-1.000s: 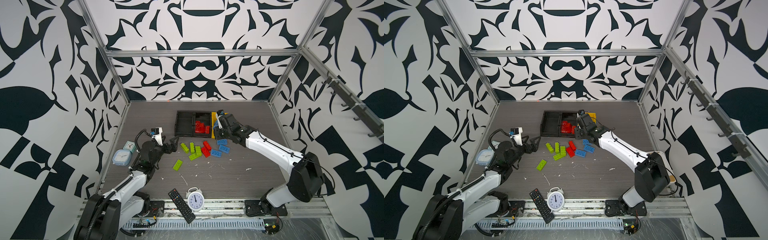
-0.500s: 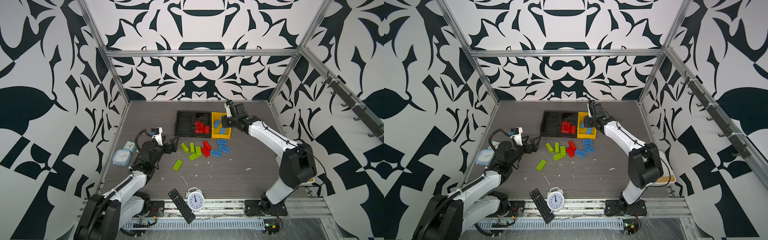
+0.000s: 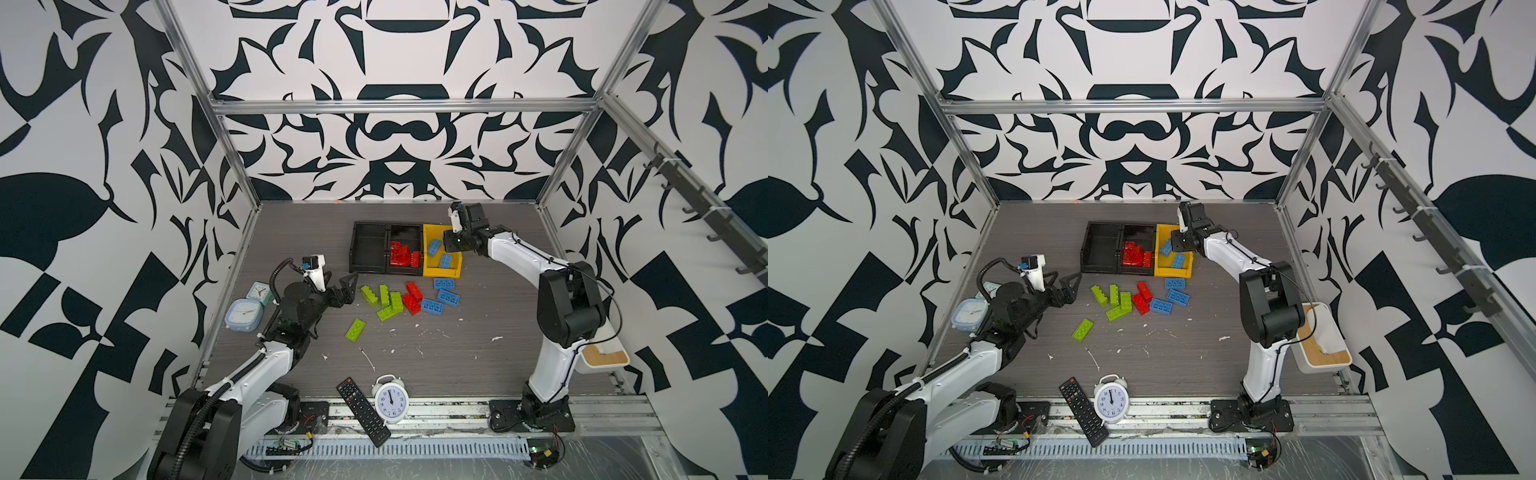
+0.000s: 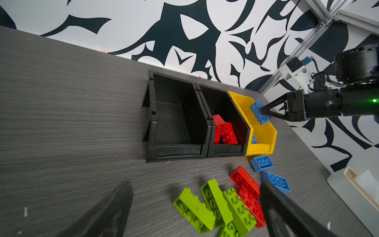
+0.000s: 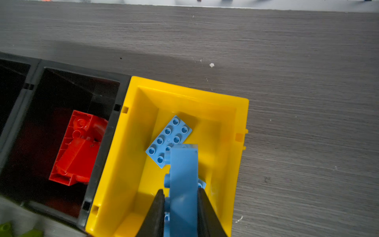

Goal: Sort the legos into containers by color
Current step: 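Carry the blue brick with the right gripper over the yellow bin and release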

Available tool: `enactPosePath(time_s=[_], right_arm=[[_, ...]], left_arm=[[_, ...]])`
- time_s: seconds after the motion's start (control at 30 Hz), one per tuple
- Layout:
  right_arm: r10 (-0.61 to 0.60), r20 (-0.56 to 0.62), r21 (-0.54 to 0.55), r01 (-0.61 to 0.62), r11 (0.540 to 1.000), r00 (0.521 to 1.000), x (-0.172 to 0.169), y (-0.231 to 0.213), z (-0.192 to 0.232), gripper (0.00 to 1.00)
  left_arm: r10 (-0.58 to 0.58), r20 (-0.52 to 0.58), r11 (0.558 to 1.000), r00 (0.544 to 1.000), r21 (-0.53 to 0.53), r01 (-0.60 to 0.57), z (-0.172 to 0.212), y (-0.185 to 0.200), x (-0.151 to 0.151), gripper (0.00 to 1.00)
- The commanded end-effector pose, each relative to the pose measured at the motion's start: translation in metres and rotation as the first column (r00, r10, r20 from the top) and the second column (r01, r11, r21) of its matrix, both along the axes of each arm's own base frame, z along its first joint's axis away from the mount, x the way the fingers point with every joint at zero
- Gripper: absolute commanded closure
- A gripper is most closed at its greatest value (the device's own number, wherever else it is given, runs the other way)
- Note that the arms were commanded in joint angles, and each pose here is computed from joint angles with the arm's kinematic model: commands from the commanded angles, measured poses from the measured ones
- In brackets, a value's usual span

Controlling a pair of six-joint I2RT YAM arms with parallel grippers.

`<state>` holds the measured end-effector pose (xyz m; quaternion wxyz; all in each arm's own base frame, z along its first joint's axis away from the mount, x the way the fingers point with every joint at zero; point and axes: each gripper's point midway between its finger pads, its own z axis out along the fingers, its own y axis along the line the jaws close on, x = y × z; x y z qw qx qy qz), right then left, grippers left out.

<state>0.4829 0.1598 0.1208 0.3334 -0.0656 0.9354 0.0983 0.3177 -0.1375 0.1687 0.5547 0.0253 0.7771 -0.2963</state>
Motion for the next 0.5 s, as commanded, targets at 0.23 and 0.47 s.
enactPosePath(time_s=[0.23, 0.47], right_arm=[[-0.019, 0.077, -0.022, 0.021, 1.000, 0.997, 0.018, -0.005, 0.021, 0.60], [0.003, 0.070, -0.014, -0.002, 1.000, 0.998, 0.004, -0.005, 0.034, 0.45]], left_arm=[[-0.011, 0.019, 1.000, 1.000, -0.008, 0.011, 0.006, -0.002, -0.001, 0.01], [-0.012, 0.021, 1.000, 1.000, -0.009, 0.012, 0.007, -0.002, 0.000, 0.01]])
